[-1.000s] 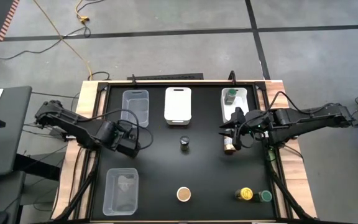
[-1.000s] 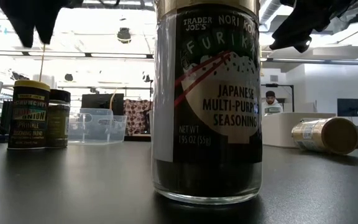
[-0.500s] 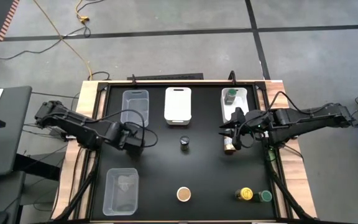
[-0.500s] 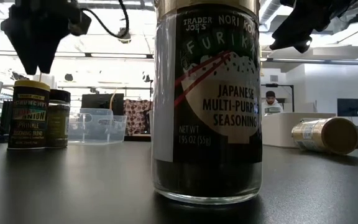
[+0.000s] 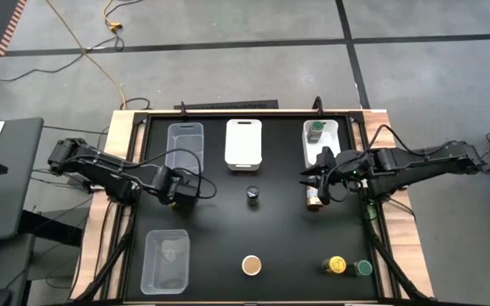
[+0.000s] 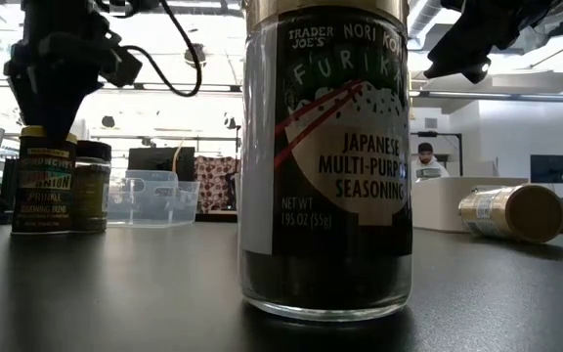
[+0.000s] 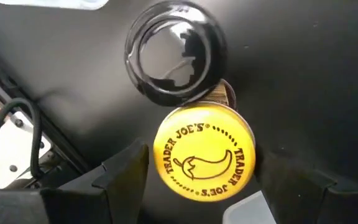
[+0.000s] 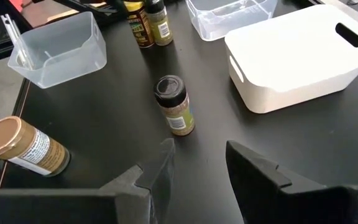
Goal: Sort spices by type
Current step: Put the top yellow spice bottle into the top transparent bin
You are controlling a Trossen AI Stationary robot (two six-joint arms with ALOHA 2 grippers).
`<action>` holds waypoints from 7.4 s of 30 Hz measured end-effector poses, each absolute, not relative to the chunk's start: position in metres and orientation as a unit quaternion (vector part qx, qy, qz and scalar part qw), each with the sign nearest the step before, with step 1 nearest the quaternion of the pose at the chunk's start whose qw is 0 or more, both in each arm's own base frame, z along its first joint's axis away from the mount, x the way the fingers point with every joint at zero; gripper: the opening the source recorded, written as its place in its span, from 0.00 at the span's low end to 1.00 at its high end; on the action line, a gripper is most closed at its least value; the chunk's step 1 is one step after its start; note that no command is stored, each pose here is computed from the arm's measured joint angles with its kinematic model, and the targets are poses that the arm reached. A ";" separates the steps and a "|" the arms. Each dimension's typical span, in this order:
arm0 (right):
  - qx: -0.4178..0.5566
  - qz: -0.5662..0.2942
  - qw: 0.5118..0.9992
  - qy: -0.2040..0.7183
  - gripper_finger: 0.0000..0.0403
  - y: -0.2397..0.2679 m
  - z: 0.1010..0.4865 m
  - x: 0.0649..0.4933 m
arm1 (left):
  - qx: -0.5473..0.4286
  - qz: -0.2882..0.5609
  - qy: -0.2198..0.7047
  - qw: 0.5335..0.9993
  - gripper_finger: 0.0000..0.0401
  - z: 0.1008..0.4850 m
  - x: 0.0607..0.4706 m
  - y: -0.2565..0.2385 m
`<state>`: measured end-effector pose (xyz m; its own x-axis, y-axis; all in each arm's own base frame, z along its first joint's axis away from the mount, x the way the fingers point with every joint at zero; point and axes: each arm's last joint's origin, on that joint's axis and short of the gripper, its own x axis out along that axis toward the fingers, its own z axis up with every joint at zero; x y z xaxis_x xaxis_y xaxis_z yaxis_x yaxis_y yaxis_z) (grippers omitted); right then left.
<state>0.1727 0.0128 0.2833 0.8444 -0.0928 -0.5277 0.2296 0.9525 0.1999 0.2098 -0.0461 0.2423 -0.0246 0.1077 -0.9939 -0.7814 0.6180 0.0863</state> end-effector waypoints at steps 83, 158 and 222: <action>0.129 -0.125 0.951 0.251 0.43 0.001 0.285 0.174 | -0.156 0.244 0.603 0.743 0.56 0.367 0.182 0.126; 0.165 -0.147 0.944 0.245 0.43 -0.003 0.285 0.174 | -0.143 0.205 0.677 0.692 0.61 0.239 0.174 0.227; 0.178 -0.150 0.942 0.243 0.43 -0.003 0.285 0.174 | -0.151 0.238 0.688 0.669 0.70 0.227 0.171 0.226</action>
